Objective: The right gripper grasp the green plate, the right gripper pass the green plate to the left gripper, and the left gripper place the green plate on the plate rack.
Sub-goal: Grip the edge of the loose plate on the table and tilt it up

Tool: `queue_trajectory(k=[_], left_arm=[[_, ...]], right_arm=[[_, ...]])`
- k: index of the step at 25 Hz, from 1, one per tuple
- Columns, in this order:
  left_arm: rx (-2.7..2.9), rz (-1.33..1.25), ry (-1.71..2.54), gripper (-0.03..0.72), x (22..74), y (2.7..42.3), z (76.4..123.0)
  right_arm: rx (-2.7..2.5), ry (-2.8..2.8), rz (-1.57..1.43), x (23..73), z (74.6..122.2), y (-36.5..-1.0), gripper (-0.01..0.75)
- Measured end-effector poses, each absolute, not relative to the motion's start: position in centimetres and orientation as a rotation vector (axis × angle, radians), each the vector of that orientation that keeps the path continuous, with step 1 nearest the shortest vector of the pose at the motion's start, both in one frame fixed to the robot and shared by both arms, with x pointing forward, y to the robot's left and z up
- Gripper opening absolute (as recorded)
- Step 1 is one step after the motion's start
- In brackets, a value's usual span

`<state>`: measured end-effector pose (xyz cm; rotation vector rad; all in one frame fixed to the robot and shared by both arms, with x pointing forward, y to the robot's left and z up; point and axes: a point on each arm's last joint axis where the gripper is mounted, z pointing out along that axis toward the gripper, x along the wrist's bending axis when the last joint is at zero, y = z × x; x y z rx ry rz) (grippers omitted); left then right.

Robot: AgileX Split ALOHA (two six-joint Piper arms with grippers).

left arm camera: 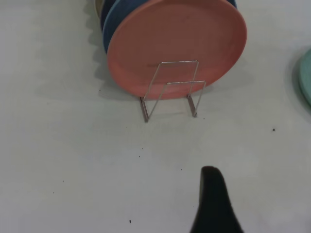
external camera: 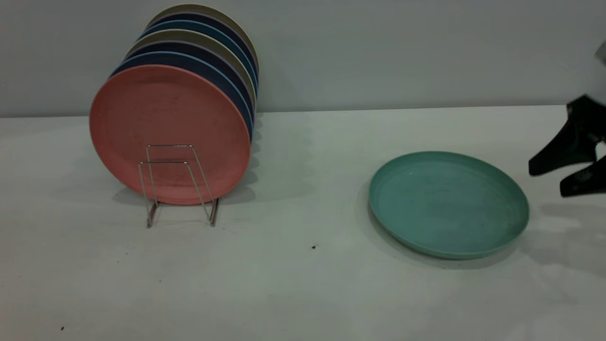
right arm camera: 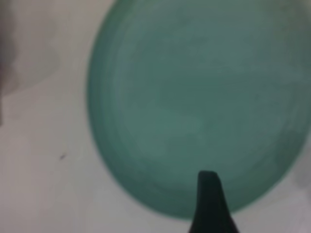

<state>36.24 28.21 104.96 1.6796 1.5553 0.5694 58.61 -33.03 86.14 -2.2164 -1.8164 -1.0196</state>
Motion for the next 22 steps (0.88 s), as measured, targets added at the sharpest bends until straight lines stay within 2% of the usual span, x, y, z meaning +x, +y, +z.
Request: queue_trajectory(k=[15,22], left_arm=[[1.678,0.568,1.556,0.519,36.2,28.2,105.0],[1.675,0.571,1.555,0.519,36.3,28.2,105.0]], right_arm=[[-2.234,-1.763,-0.995,63.0,80.4,-34.5,0.534],[-2.211,-1.727,-0.985,63.1,78.8,-33.4,0.534]])
